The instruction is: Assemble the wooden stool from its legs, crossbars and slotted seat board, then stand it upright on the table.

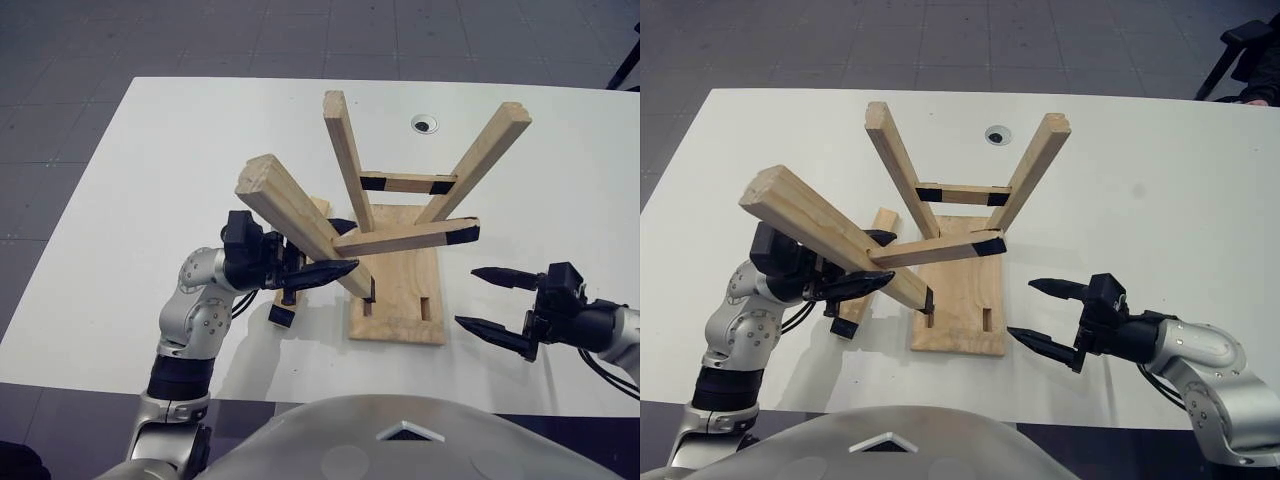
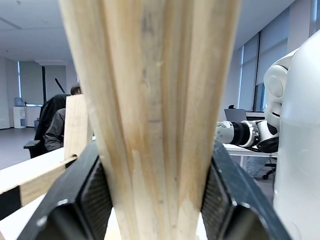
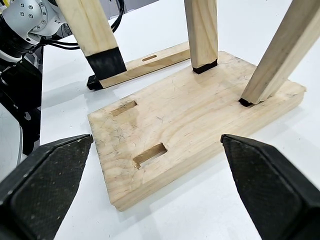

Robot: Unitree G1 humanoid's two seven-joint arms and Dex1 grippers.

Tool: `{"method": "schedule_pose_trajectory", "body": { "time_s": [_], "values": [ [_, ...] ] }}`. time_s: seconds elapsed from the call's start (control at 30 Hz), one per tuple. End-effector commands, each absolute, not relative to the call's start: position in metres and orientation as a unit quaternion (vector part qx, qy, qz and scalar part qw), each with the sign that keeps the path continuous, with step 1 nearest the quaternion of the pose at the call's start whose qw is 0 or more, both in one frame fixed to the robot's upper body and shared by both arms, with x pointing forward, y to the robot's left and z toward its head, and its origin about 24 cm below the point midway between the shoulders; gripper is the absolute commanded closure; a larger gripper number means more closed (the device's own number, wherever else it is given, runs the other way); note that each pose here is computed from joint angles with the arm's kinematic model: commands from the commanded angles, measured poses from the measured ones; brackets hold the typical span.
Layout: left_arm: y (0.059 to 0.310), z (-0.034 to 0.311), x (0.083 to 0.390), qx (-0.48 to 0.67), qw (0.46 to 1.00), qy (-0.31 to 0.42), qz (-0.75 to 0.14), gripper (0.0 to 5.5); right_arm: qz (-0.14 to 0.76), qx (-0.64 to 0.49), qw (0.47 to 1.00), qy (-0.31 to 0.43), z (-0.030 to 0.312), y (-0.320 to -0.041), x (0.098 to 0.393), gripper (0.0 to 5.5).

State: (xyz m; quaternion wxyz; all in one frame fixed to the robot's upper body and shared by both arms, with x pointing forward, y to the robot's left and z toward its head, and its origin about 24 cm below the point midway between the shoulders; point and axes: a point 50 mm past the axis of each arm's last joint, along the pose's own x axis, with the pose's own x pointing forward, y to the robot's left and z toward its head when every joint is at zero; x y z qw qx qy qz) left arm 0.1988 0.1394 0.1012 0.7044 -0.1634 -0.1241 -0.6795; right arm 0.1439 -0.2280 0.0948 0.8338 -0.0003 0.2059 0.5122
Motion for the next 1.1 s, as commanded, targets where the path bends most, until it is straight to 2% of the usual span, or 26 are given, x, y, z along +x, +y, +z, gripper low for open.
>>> {"method": "schedule_pose_trajectory", "body": {
  "time_s": [0.03, 1.1],
  "values": [
    [0.137, 0.089, 0.197, -0.134, 0.696, -0.099, -0.698, 3.44, 0.513, -0.014, 0.835, 0.199, 0.099, -0.228, 0.146, 0.77],
    [0.133, 0.042, 0.191, -0.102, 0.709, -0.052, -0.696, 3.44, 0.515, -0.029, 0.839, 0.174, 0.109, -0.217, 0.144, 0.77]
  ]
}}
